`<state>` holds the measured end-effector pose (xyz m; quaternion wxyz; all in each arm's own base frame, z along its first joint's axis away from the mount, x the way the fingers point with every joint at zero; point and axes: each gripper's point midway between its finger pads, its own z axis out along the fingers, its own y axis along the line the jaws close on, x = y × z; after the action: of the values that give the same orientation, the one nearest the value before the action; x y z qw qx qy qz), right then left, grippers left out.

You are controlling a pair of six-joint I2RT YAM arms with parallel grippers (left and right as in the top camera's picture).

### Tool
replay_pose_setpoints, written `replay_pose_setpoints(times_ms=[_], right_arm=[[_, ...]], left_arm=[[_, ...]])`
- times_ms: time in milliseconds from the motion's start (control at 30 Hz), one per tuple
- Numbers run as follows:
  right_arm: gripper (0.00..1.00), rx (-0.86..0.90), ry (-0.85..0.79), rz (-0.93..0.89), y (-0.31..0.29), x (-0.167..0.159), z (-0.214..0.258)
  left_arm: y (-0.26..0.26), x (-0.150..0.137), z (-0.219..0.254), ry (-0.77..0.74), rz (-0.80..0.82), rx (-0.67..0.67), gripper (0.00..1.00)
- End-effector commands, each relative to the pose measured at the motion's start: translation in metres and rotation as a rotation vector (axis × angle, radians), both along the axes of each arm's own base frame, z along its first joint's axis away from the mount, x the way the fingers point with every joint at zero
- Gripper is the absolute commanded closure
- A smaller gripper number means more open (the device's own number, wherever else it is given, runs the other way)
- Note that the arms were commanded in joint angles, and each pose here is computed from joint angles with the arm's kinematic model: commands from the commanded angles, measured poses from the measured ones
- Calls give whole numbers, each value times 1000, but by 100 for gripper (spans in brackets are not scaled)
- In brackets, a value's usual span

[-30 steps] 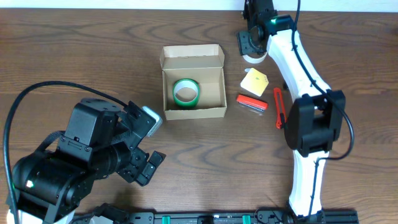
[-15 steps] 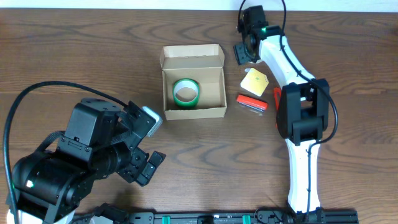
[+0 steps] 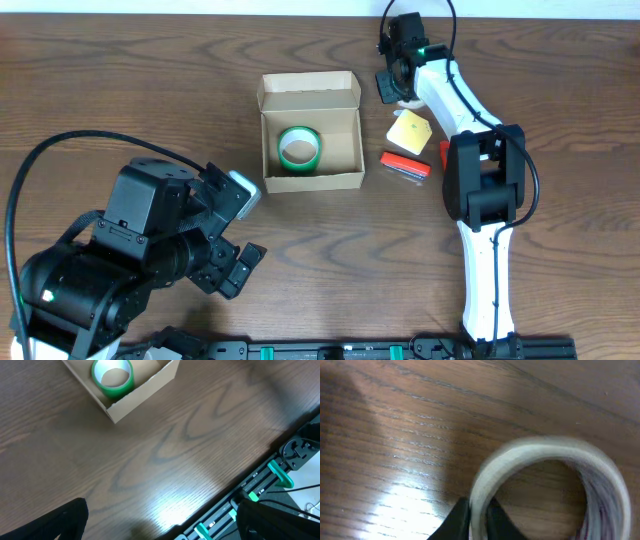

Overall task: Pack container
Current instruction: 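Release the green tape and grasp the white masking tape roll's rim, then carry the white tape roll into the box beside the green tape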

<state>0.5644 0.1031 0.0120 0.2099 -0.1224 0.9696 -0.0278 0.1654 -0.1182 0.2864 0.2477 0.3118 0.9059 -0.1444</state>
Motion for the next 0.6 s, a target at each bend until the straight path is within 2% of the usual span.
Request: replay_pose_setpoints(times_ms=[0,167,333,467,567], right_arm=[[99,-2,19,-6,-3,-1,-10],[99,7,-23,-6,-1,6,27],[99,27,-115,9,8,10,107],[99,53,-200,41,26,-6,183],[99,89,-234,57,44,-26,222]], left_arm=[[-3,-1,6,-6,-7,-19,5],[-3,-1,6,-6,-7,-18,5],[-3,-1,6,-6,-7,-19,5],[-3,-1,6,-6,-7,-19,5],[-3,-1,6,-6,-7,-19,5]])
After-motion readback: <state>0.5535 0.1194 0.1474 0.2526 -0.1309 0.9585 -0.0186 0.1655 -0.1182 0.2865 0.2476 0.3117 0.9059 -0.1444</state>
